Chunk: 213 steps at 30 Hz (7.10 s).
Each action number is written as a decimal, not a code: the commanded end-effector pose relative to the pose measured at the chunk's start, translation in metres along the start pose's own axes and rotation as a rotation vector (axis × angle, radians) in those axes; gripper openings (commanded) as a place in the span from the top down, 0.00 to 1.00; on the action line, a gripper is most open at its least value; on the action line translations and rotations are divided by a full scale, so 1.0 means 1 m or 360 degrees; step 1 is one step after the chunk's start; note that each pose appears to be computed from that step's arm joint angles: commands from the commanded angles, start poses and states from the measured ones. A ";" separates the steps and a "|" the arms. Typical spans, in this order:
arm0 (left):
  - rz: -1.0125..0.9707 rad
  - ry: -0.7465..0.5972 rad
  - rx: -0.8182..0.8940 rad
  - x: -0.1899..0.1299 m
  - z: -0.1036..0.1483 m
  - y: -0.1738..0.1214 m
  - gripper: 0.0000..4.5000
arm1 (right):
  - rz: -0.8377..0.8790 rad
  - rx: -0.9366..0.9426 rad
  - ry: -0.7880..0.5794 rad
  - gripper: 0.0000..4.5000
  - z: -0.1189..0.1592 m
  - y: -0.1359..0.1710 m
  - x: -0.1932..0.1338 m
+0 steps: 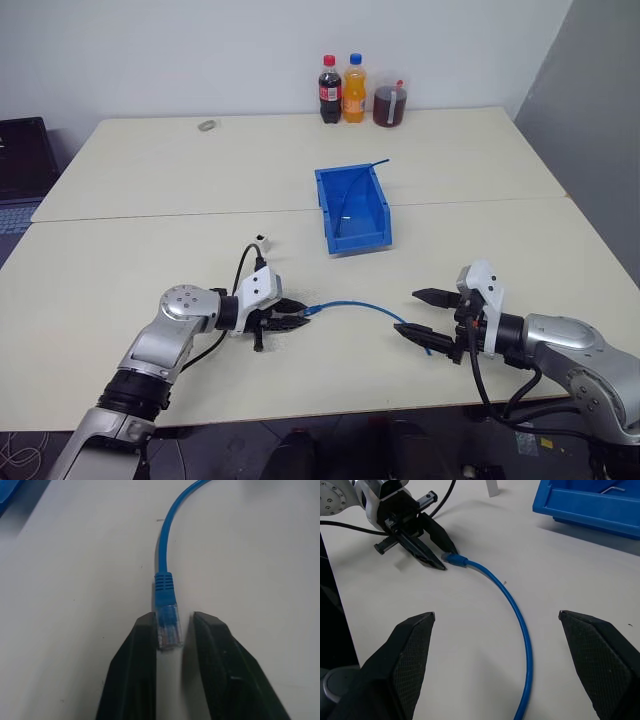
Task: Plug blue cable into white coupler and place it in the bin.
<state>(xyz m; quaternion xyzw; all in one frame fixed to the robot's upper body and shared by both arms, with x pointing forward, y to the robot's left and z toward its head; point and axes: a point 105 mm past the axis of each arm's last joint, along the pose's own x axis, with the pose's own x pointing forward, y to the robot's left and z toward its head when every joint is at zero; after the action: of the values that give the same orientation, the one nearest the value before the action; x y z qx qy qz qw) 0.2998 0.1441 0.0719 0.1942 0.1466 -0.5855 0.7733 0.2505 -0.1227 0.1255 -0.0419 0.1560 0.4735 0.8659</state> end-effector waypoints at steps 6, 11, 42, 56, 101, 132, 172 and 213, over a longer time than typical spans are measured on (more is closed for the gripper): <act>0.0007 -0.0004 -0.0114 -0.012 0.000 -0.011 0.95 | 0.0051 -0.0040 -0.0014 0.06 0.005 0.004 0.000; 0.0160 -0.0227 -0.0522 -0.012 0.035 0.002 0.95 | 0.0065 -0.0032 -0.0070 0.06 0.016 0.003 0.002; -0.0266 -0.0817 -0.1132 0.000 0.124 -0.034 0.95 | 0.0702 0.0877 -0.0434 0.06 0.084 0.026 0.031; -0.0299 -0.0832 -0.1127 0.000 0.128 -0.039 0.95 | 0.0725 0.0825 -0.0379 0.45 0.079 0.031 0.033; 0.0974 -0.0199 -0.0405 -0.079 0.033 0.048 0.01 | 0.0489 0.0665 -0.0356 0.96 0.078 -0.001 0.029; 0.1135 -0.0126 -0.0397 -0.046 -0.017 0.107 0.05 | 0.0198 0.0635 -0.0424 0.96 0.075 -0.026 0.027; -0.0228 -0.0204 0.0076 0.053 0.052 0.009 0.83 | 0.0333 -0.0260 -0.0263 0.96 0.073 0.009 0.059; -0.0288 -0.0179 0.0250 0.065 0.048 0.001 0.83 | 0.0464 -0.0660 0.0096 0.96 -0.004 0.010 0.089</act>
<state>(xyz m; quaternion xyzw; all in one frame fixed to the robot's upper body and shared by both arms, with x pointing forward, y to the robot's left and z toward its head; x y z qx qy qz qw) 0.3156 0.0719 0.0709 0.1958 0.1053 -0.6674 0.7107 0.2910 -0.0485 0.1114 -0.2093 0.0579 0.6047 0.7663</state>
